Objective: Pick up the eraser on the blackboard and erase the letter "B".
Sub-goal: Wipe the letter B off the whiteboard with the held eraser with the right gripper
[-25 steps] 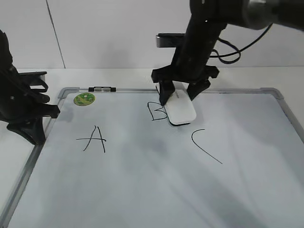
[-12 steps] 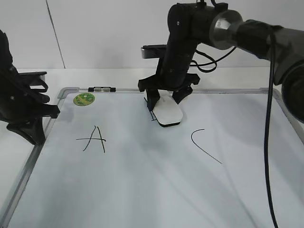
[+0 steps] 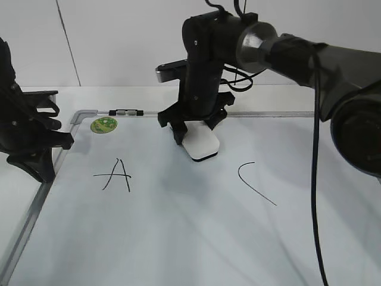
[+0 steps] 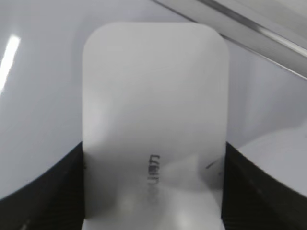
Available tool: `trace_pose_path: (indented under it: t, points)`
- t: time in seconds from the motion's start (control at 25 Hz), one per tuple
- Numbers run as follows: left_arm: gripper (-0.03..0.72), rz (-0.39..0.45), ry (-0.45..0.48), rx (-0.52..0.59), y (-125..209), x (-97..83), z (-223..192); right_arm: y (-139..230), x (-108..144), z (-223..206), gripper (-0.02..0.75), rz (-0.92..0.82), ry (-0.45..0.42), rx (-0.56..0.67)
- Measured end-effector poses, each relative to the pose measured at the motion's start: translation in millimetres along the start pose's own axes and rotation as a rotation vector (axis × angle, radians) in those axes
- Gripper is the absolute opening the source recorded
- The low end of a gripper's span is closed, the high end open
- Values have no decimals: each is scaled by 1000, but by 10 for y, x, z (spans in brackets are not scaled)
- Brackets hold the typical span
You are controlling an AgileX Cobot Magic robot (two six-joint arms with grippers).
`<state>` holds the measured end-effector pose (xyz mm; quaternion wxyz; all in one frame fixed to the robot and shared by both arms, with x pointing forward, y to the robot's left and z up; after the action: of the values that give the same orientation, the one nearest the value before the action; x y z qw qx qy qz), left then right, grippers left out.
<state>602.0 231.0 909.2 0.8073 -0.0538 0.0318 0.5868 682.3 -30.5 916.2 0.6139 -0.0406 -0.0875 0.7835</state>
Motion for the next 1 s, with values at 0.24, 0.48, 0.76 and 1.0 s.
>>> trace_pose_path:
  t: [0.24, 0.48, 0.76, 1.0]
  points:
    - [20, -1, -1, 4, 4, 1, 0, 68, 319, -14, 552, 68, -12, -34]
    - [20, -2, -1, 6, 7, 2, 0, 58, 297, -21, 551, 57, -16, -34]
    - [20, 0, 2, 6, 6, -2, 0, -12, 97, -25, 550, 4, -27, -29]
    - [20, 2, 4, 2, 2, -4, 0, -163, -363, -24, 550, -98, -28, -46]
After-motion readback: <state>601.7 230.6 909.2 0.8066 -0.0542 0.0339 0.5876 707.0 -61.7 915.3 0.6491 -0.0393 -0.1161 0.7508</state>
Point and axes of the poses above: a point on each arm's last joint axis where the gripper is mounted, z pointing back along that axis away from the gripper, x along the wrist's bending axis when the last joint is at zero, y = z × x, the point moved 2 cm from there along -z, pointing out along that axis toward the gripper, and after that the axes turned 14 degrees about -z, right-handed, at the moved point
